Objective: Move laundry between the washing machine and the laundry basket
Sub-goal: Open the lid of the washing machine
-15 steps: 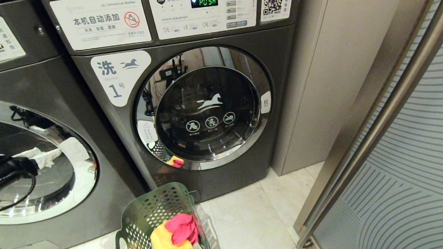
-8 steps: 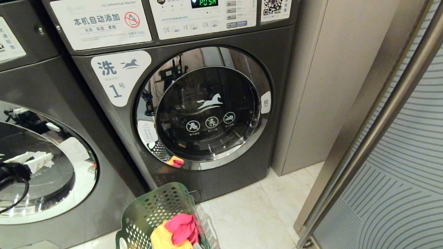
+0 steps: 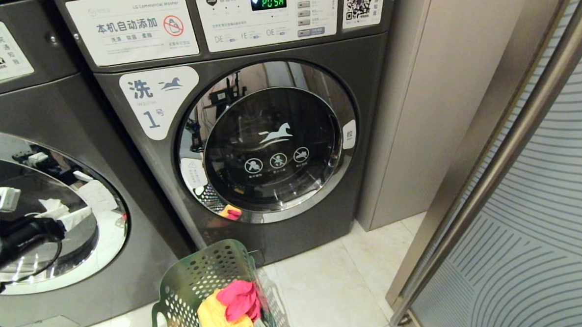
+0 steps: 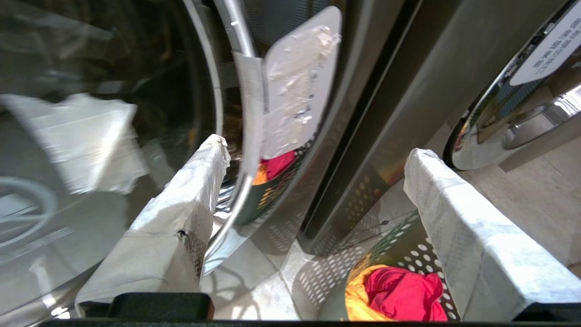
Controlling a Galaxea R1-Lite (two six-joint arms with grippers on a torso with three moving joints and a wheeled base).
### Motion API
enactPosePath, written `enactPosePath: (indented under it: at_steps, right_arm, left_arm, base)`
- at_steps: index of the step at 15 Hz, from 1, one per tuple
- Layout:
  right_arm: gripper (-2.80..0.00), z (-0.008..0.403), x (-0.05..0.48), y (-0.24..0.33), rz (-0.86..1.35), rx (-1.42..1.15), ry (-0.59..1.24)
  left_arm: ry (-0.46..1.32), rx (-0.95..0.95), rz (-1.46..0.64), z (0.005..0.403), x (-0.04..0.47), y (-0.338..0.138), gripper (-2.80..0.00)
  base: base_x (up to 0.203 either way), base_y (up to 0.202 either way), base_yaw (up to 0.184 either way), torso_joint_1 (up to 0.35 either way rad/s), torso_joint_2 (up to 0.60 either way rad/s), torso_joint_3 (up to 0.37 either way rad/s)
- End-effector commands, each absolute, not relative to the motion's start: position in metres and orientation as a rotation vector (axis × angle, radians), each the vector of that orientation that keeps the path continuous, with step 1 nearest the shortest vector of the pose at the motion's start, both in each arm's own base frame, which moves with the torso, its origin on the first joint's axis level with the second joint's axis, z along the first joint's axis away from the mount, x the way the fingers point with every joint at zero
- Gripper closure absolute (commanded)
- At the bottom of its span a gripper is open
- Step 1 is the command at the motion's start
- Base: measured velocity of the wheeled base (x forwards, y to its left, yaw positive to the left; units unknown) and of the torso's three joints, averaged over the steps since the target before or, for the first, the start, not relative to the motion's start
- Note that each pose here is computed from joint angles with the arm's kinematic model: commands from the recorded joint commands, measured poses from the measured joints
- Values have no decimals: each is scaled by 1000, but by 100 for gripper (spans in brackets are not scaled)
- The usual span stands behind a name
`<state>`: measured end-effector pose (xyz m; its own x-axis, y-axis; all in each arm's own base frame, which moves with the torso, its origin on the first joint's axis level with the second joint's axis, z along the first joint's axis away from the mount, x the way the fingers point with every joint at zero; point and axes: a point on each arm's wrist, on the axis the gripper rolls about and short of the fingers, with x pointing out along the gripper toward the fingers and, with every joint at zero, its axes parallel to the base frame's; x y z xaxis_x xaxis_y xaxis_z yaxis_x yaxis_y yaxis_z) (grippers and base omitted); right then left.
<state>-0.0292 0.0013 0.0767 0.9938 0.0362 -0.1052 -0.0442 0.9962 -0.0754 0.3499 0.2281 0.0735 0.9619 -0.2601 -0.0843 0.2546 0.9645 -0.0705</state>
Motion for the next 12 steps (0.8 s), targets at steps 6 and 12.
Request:
enactPosePath:
  at_steps: [6,12]
  right_arm:
    - [0,77,-29,1,41,-78,106]
    - [0,77,-29,1,41,-78,106]
  left_arm:
    - [57,-21,-286,61,382,234,-280]
    - [49,-16,-293,56,393,238,-280]
  base:
    - [0,0,0,0,0,0]
    - [0,0,0,0,0,0]
